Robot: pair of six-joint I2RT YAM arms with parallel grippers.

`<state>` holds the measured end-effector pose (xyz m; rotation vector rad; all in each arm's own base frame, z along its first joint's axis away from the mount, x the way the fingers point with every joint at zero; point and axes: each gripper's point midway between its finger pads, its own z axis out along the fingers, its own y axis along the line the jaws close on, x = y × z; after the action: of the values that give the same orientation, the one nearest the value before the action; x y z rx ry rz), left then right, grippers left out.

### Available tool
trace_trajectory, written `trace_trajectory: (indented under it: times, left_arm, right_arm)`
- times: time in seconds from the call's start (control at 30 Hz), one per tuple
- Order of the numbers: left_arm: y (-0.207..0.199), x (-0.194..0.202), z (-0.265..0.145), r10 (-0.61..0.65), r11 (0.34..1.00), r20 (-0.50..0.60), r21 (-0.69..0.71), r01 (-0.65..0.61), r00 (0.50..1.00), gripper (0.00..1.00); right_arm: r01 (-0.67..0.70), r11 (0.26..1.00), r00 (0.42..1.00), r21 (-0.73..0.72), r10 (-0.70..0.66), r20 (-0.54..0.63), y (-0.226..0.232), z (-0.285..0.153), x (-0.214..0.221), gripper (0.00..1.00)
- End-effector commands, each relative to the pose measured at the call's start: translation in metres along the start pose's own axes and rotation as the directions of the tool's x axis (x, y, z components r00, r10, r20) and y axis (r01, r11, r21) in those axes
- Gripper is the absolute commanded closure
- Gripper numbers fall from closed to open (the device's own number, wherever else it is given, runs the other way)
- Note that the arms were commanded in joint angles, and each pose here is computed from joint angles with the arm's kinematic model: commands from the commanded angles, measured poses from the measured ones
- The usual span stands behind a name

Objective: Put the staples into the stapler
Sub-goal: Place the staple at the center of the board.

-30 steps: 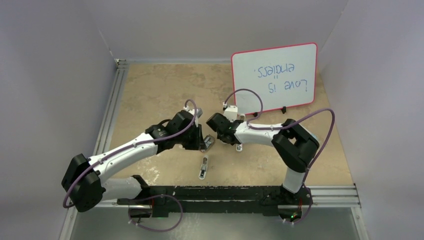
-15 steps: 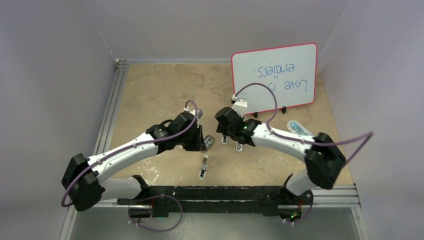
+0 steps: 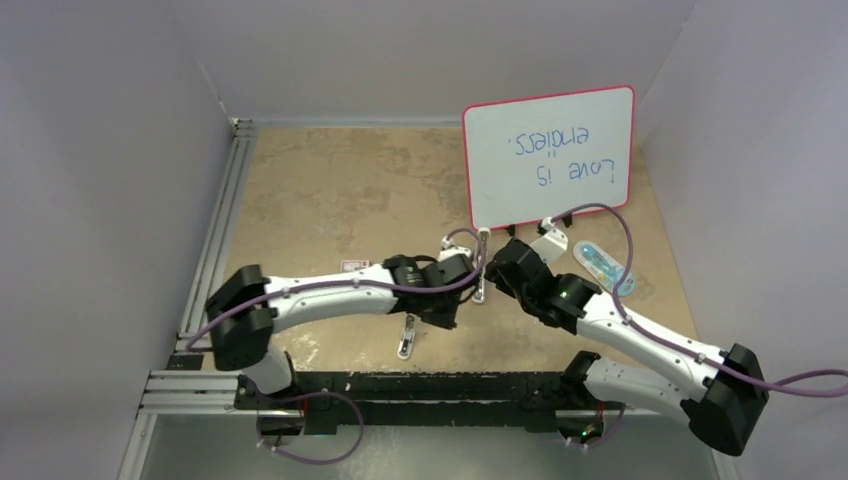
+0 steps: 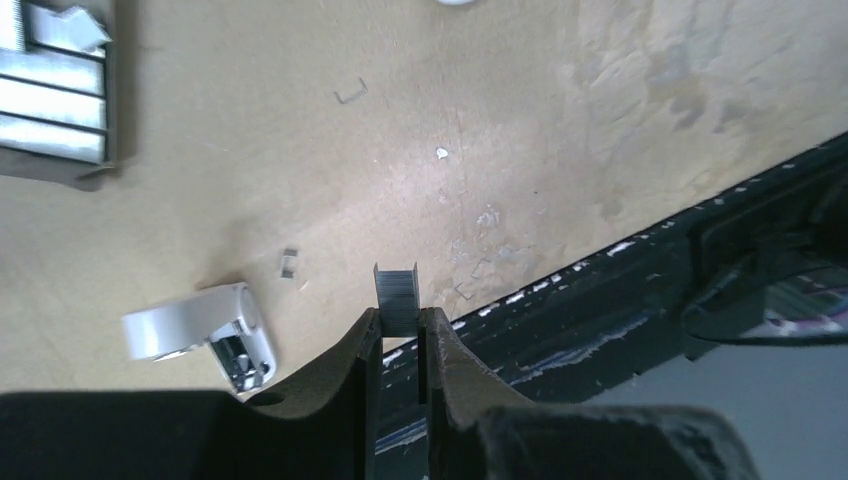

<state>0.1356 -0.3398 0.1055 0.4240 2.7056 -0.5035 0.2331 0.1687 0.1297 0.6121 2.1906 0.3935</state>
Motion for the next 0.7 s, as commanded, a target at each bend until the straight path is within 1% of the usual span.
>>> trace_trajectory:
  times: [0.0,0.17,0.4,0.47,0.57,0.67]
  left_arm:
    - [-0.001,0.018,0.021,0.011,0.99,-0.046,-0.137,-0.017,0.999,0.85]
    - [-0.005,0.031,0.046,0.002,0.988,-0.083,-0.152,-0.015,0.997,0.86]
    - [-0.002,0.044,0.068,-0.002,0.987,-0.123,-0.162,-0.018,0.992,0.84]
    - [-0.003,0.047,0.071,0.002,0.988,-0.14,-0.154,-0.024,0.99,0.8]
    - [-0.006,0.049,0.072,0.012,0.99,-0.151,-0.137,-0.033,0.988,0.7]
    - [-0.01,0.048,0.068,0.018,0.993,-0.149,-0.111,-0.035,0.989,0.65]
  right_arm:
    - [-0.079,0.995,0.996,0.055,0.076,0.044,-0.022,-0.005,-0.007,0.49]
    - [-0.104,0.992,0.993,0.074,0.1,0.06,-0.035,-0.01,-0.009,0.49]
    - [-0.127,0.987,0.989,0.1,0.119,0.083,-0.046,-0.015,-0.014,0.49]
    - [-0.127,0.986,0.989,0.104,0.118,0.091,-0.046,-0.017,-0.017,0.49]
    - [-0.125,0.987,0.989,0.098,0.115,0.094,-0.042,-0.021,-0.021,0.49]
    - [-0.112,0.99,0.991,0.088,0.105,0.077,-0.036,-0.023,-0.022,0.49]
